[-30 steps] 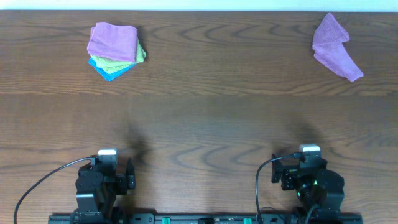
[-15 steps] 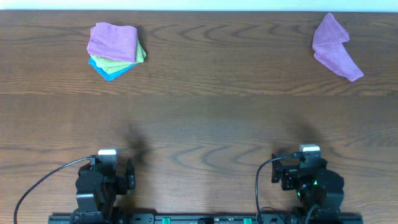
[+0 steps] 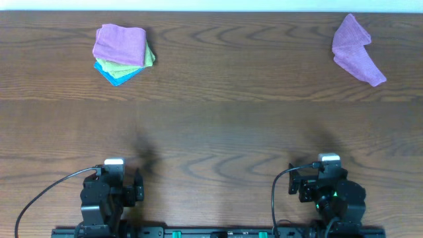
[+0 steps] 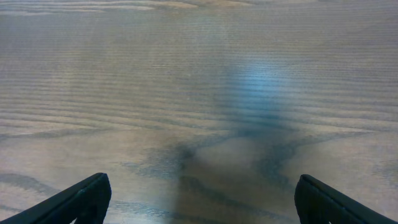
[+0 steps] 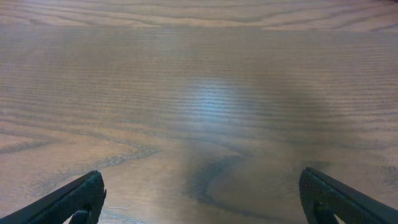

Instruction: Fold the cloth

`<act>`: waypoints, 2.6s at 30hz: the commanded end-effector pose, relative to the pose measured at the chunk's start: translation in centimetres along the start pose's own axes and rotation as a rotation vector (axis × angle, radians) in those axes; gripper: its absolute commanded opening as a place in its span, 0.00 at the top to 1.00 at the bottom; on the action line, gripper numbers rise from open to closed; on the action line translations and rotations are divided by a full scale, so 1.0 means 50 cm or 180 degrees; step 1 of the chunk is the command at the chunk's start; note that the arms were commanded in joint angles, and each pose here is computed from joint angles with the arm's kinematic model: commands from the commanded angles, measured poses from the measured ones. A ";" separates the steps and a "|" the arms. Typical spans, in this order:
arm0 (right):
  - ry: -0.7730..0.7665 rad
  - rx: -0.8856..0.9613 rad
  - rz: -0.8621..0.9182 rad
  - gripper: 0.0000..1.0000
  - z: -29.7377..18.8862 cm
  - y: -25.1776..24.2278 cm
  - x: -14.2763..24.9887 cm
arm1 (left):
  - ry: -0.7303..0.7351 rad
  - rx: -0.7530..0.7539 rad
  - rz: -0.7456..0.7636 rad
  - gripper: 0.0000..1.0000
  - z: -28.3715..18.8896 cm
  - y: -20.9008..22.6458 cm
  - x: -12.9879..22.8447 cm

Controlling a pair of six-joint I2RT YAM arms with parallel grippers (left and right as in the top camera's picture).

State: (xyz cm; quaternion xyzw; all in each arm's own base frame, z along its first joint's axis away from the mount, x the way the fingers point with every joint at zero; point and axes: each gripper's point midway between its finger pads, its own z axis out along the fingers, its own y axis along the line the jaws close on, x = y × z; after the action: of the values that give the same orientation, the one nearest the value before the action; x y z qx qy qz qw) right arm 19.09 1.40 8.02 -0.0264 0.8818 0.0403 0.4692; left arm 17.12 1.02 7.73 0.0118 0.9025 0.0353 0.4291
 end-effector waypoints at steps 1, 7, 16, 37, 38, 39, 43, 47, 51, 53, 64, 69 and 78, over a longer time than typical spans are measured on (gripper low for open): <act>0.0002 -0.0015 -0.0040 0.01 0.005 0.001 0.006 | 0.0180 0.0007 0.0088 0.05 0.000 -0.001 0.031; -0.0009 -0.0015 0.0001 0.01 0.005 0.001 0.004 | 0.0180 0.0007 0.0088 0.04 0.000 -0.001 0.031; 0.0152 0.0056 0.0425 0.01 -0.020 -0.009 -0.063 | 0.0180 0.0007 0.0088 0.05 0.000 -0.001 0.031; 0.0887 0.0725 0.0708 0.01 0.086 -0.162 -0.468 | 0.0180 0.0007 0.0088 0.05 0.000 -0.001 0.031; 0.0879 0.0792 0.0731 0.01 0.098 -0.181 -0.483 | 0.0180 0.0007 0.0088 0.05 0.000 -0.001 0.031; 0.0873 0.0857 0.0755 0.01 0.110 -0.200 -0.497 | 0.0180 0.0007 0.0088 0.05 0.000 -0.001 0.031; 0.0830 0.1023 0.0877 0.01 0.156 -0.274 -0.533 | 0.0180 0.0007 0.0088 0.05 0.000 -0.001 0.031; 0.0793 0.1138 0.1002 0.01 0.219 -0.352 -0.548 | 0.0180 0.0007 0.0088 0.05 0.000 -0.001 0.031; 0.0750 0.1145 0.0945 0.01 0.281 -0.392 -0.554 | 0.0180 0.0007 0.0088 0.05 0.000 -0.001 0.031; 0.0751 0.1142 0.0910 0.01 0.303 -0.399 -0.550 | 0.0180 0.0007 0.0088 0.05 0.000 -0.001 0.031; 0.0401 0.1009 0.0894 0.03 0.413 -0.425 -0.565 | 0.0180 0.0007 0.0088 0.05 0.000 -0.001 0.031; 0.0324 0.1021 0.1080 0.07 0.484 -0.447 -0.536 | 0.0180 0.0007 0.0088 0.05 0.000 -0.001 0.031; 0.0363 0.1025 0.1442 0.12 0.595 -0.470 -0.447 | 0.0180 0.0007 0.0088 0.05 0.000 -0.001 0.031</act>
State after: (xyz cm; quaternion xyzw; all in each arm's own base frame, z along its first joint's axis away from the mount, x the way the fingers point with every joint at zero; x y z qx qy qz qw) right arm 57.64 -18.81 9.79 0.2182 0.8919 -0.0150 0.3959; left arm 17.11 1.02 7.80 0.0118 0.9019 0.0353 0.4303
